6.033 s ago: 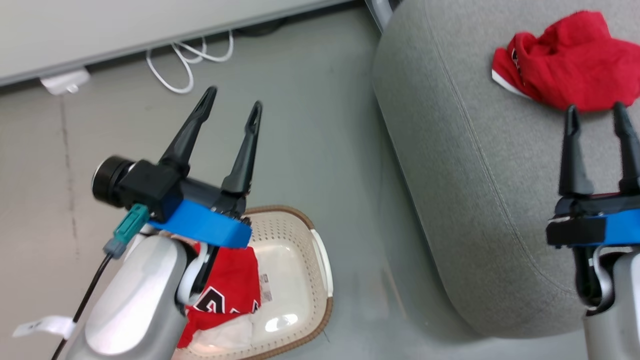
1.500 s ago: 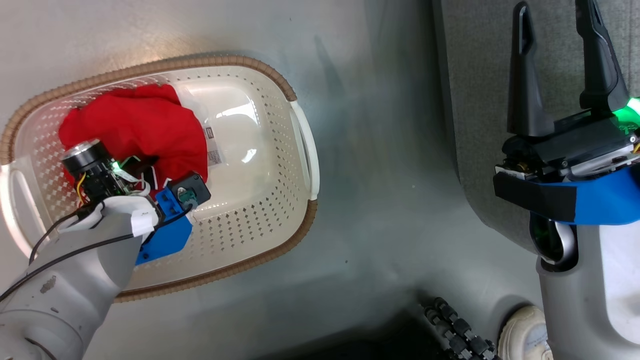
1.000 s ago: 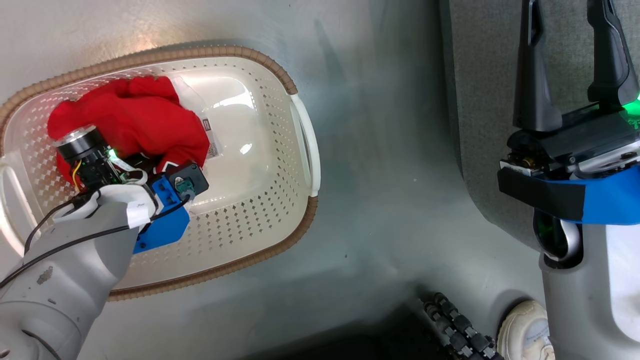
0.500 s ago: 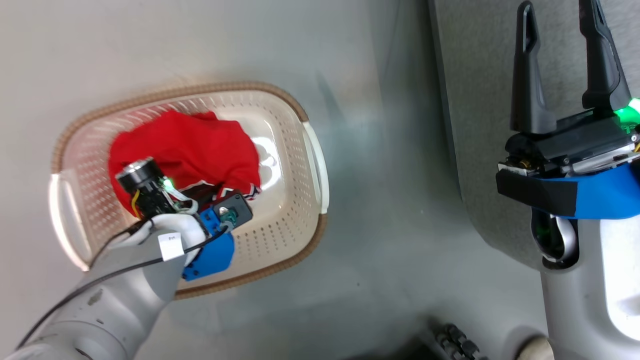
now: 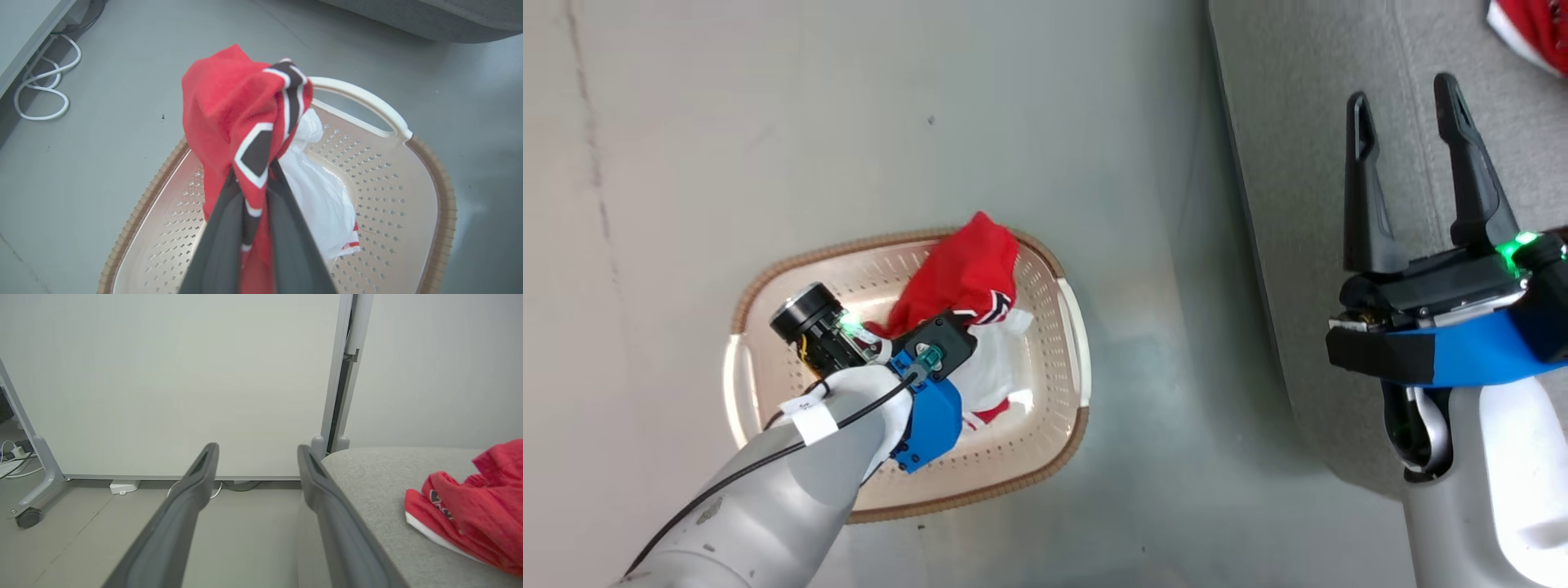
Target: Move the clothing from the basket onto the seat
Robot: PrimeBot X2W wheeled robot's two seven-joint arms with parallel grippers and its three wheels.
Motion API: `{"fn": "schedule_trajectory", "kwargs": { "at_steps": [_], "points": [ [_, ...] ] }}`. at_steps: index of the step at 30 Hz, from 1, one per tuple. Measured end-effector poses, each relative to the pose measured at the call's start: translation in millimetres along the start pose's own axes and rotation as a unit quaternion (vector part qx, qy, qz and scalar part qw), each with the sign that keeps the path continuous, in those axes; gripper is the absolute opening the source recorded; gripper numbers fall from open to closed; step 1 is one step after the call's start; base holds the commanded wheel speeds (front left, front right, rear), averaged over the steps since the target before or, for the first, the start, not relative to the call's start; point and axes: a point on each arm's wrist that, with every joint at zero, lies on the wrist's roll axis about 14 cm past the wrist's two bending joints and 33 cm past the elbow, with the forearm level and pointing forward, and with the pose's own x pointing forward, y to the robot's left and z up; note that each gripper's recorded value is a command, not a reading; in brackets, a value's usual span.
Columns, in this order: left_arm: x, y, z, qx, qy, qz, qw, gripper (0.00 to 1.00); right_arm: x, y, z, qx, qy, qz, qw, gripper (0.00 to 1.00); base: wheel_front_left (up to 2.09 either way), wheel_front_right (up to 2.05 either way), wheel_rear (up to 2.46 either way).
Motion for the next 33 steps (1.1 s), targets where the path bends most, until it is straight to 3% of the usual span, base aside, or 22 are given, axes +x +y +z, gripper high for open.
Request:
{"fn": "schedule_trajectory", "kwargs": {
  "at_steps": [9, 16, 33],
  "points": [
    [-47.6, 15.1, 52.3, -0.029, -0.085, 0.062, 0.994, 0.0, -17.3, 5.2, 37.9, 0.008, -0.028, 0.001, 1.0, 1.0, 0.0, 0.0, 0.0],
    [-87.9, 27.7, 94.2, -0.047, -0.158, 0.113, 0.98, 0.0, -33.9, 9.8, 61.5, 0.015, -0.046, 0.004, 0.999, 1.0, 0.0, 0.0, 0.0],
    [-195.6, 49.4, 196.2, -0.049, -0.337, 0.214, 0.916, 0.0, -79.0, 18.1, 103.0, 0.028, -0.08, 0.009, 0.996, 1.0, 0.0, 0.0, 0.0]
  ]
}}
